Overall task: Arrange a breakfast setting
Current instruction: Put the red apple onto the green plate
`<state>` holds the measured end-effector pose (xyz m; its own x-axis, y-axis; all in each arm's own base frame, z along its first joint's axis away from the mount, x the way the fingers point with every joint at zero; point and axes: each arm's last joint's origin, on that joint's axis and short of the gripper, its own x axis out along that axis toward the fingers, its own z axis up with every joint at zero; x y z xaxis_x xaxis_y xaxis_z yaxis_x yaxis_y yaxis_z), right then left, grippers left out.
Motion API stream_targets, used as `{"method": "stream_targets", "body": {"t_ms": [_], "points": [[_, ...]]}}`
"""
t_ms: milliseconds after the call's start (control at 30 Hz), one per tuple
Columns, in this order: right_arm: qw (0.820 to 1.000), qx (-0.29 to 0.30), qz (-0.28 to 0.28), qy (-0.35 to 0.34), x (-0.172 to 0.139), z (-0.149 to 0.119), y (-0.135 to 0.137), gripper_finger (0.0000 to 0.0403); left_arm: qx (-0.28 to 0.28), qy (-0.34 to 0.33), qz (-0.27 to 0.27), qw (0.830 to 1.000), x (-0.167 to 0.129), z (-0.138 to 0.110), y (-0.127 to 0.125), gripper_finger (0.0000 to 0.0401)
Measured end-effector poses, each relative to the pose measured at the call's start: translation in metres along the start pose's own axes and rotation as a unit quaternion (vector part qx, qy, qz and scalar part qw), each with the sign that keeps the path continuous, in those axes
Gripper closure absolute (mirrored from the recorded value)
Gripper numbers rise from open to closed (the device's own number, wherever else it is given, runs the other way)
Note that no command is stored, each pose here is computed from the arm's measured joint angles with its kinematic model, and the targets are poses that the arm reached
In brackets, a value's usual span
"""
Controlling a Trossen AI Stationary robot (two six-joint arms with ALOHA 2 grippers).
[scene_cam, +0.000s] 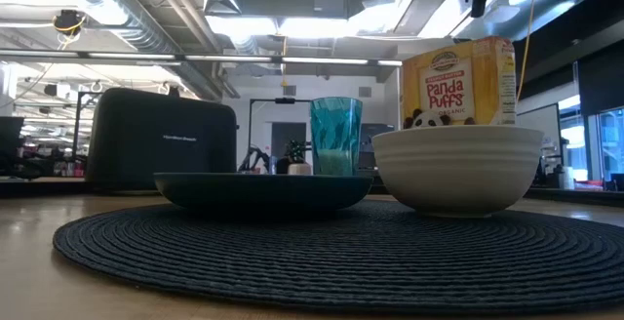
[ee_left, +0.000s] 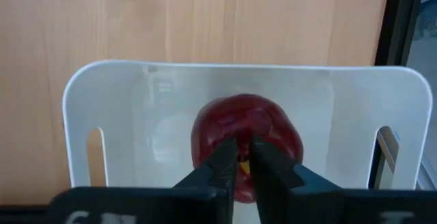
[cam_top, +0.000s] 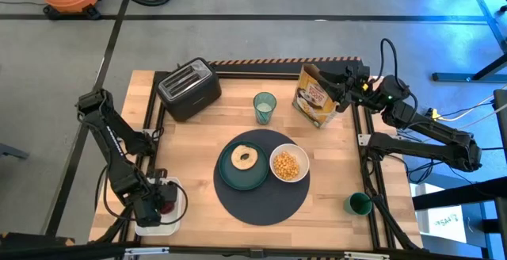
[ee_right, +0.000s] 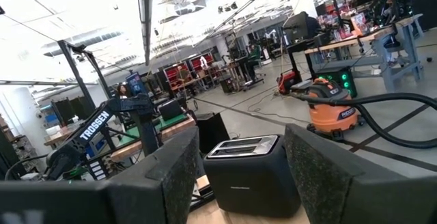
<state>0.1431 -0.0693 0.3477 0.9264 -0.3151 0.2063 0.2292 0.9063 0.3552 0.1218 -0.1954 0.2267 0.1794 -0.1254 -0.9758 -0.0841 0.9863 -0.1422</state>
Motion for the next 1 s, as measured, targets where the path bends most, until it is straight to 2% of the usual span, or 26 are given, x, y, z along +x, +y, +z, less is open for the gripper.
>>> {"method": "stream_targets", "body": {"t_ms": [233,533,667,800,1000], "points": [[1.000,0.000,0.000,-0.001,0.000,0.000,0.000,0.0196,0.000,0.004,-0.004,1.000,0.000,0.000,0.000,0.0396],[1.000,0.000,0.001,-0.002,0.000,0.000,0.000,0.0196,-0.012,0.074,-0.036,0.997,-0.006,0.000,0.001,0.0399],[1.000,0.000,0.001,-0.002,0.000,0.000,0.000,0.0196,-0.031,0.046,-0.036,0.998,-0.026,0.012,0.006,0.0399],[1.000,0.008,0.001,-0.004,0.000,0.001,0.000,0.0196,-0.040,-0.002,-0.011,0.999,-0.049,0.029,0.018,0.0399],[0.999,0.043,-0.007,-0.014,-0.003,0.003,0.001,0.0196,0.018,-0.102,0.003,0.995,-0.076,0.080,0.040,0.0400]]}}
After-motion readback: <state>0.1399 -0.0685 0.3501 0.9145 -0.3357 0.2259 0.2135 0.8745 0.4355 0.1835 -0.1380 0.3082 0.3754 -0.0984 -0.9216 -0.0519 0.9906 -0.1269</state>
